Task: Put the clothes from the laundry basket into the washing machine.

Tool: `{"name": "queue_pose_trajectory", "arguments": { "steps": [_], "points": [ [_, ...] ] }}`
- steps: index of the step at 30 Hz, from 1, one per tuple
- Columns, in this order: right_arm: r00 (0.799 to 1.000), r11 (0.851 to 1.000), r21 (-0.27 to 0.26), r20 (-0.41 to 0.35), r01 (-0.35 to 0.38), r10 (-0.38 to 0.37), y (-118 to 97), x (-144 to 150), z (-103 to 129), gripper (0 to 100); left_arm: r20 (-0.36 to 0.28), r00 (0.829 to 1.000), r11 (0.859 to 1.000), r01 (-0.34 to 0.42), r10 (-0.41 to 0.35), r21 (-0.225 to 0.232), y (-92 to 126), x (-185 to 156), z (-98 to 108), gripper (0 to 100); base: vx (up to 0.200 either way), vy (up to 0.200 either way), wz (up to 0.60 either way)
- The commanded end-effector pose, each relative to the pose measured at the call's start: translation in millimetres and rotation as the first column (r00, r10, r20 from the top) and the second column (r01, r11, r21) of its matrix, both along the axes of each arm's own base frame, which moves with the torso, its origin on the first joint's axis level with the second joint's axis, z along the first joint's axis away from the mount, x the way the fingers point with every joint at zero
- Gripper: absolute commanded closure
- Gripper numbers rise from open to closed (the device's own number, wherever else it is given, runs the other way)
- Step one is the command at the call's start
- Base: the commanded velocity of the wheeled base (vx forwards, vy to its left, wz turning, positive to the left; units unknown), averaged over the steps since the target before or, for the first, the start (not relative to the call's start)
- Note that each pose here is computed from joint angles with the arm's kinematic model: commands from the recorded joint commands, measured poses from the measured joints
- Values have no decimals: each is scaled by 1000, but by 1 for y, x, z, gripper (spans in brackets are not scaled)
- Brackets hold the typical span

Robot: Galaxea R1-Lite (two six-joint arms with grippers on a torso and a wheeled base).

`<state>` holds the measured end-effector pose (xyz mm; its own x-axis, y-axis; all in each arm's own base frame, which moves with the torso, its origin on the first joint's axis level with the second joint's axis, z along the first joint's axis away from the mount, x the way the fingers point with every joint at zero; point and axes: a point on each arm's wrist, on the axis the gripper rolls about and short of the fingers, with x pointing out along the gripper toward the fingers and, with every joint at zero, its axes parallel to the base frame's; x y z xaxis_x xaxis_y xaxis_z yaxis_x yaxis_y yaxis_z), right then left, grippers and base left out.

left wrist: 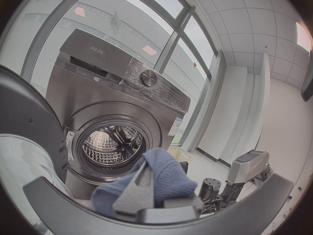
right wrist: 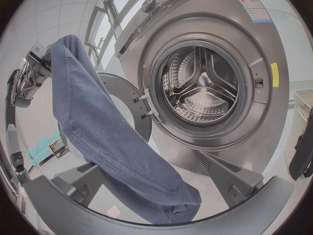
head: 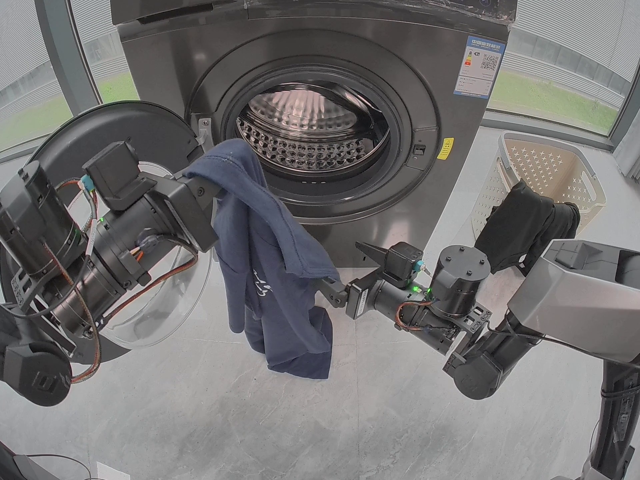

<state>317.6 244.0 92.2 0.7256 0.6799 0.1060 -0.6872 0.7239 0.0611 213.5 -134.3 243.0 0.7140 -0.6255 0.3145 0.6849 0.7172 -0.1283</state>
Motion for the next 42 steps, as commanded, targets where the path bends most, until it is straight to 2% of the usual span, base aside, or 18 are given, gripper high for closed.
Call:
{"name": "queue_pose_trajectory", "arguments": {
  "steps": [1, 7, 8, 15, 18, 19, 21, 23, 24, 25, 31, 35, 42],
  "points": [
    [1000, 1000, 14, 21, 7, -7, 5, 12, -2, 0, -2, 1000, 1000, 1, -1, 1, 0, 0, -1, 100, 0, 0, 0],
    [999, 999, 35, 43, -5, 3, 13, 17, -1, 0, -5, 1000, 1000, 3, -3, 2, -1, 1, -1, 100, 0, 0, 0],
    [999, 999, 40, 49, -7, 5, 14, 17, 0, 100, -5, 1000, 1000, 3, -3, 2, -1, 1, -2, 100, 0, 0, 0],
    [998, 998, 55, 62, -19, 15, 15, 10, 10, 100, -13, 1000, 1000, -3, 3, 5, 0, 3, -4, 100, 0, 0, 0],
    [997, 997, 71, 80, 1, -7, -2, 0, 31, 100, -15, 1000, 1000, -6, 6, 7, 0, 4, -4, 100, 0, 0, 0],
    [997, 997, 71, 80, 1, -7, -2, 0, 31, 100, -15, 1000, 1000, -6, 6, 7, 0, 4, -4, 100, 0, 0, 0],
    [993, 995, 92, 102, 48, -57, -29, -9, 55, 100, -16, 1000, 1000, -9, 9, 6, 1, 4, -4, 100, 0, 0, 0],
    [990, 992, 105, 117, 72, -84, -46, -16, 69, 100, -16, 1000, 1000, -10, 10, 6, 1, 4, -4, 100, 0, 0, 0],
    [990, 992, 105, 117, 72, -84, -46, -16, 69, 100, -16, 1000, 1000, -10, 10, 6, 1, 4, -4, 100, 0, 0, 0],
    [985, 987, 128, 136, 91, -109, -60, -24, 83, 100, -14, 1000, 1000, -12, 12, 6, 1, 4, -4, 100, 0, 0, 0],
    [968, 970, 197, 177, 144, -180, -91, -47, 116, 100, 2, 1000, 1000, -17, 17, -4, 3, 1, 1, 100, 0, 0, 0],
    [961, 962, 229, 198, 147, -194, -100, -60, 129, 100, 13, 1000, 999, -28, 29, -14, 6, 0, 6, 100, 0, 0, 0],
    [949, 952, 263, 226, 156, -218, -103, -66, 144, 100, 38, 999, 999, -28, 29, -28, 7, -3, 13, 100, 0, 0, 0]
  ]
}}
